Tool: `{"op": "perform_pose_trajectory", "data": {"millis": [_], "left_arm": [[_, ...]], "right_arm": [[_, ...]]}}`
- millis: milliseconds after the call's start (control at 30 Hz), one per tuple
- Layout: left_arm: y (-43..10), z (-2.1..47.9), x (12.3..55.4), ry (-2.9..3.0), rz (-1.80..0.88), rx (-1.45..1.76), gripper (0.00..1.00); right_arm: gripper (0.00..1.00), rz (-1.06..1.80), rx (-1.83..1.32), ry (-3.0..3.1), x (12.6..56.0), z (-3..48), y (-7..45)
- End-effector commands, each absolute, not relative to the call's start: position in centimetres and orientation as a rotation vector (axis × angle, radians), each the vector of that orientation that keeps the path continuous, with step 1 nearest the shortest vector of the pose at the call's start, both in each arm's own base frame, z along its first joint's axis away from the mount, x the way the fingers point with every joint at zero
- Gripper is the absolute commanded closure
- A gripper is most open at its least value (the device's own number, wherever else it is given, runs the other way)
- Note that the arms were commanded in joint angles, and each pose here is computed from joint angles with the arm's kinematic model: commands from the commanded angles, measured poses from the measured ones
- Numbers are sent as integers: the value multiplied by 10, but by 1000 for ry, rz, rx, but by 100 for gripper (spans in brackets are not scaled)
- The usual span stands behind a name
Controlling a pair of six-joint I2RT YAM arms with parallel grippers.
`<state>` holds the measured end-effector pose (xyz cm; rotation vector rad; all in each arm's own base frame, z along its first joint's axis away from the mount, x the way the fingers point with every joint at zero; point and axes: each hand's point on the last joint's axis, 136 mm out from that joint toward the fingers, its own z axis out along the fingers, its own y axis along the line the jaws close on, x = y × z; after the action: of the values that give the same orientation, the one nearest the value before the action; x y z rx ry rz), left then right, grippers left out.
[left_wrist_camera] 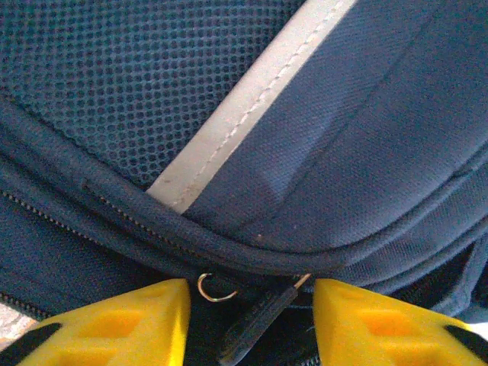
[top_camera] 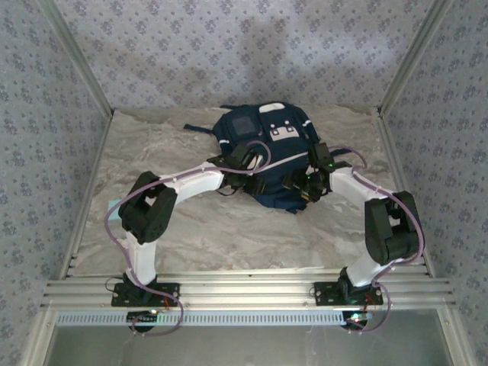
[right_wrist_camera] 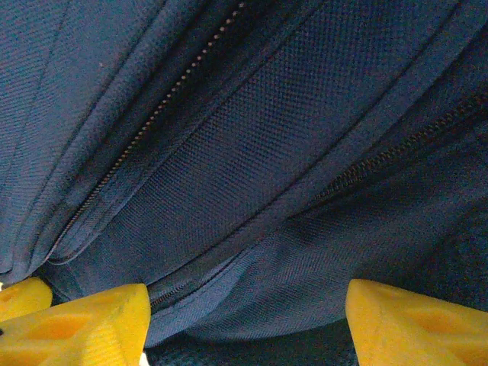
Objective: Pack the student bag
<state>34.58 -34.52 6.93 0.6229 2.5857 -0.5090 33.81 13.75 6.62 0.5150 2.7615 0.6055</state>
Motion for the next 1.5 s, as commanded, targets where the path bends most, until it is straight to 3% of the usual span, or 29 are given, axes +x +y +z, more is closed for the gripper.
{"op": "perform_pose_trajectory", "data": {"millis": [0,133,333,633,1000,1467], "left_arm": [[-349,65,340,2614,-520,680,64],[-346,62,339,2620,-498,694,87],[-347,69,339,2605,-510,687,100],[-369,106,332,2564,-752,634,100],[-411,179,311,2426,-1284,526,100],[-425,195,300,2405,-1419,496,100]], "right_arm": [[29,508,521,2773,335,55,125],[30,492,521,2773,337,53,123],[30,463,503,2757,345,62,118],[28,482,512,2683,331,101,110],[22,666,701,2639,314,80,122],[27,833,795,2334,363,129,119]]}}
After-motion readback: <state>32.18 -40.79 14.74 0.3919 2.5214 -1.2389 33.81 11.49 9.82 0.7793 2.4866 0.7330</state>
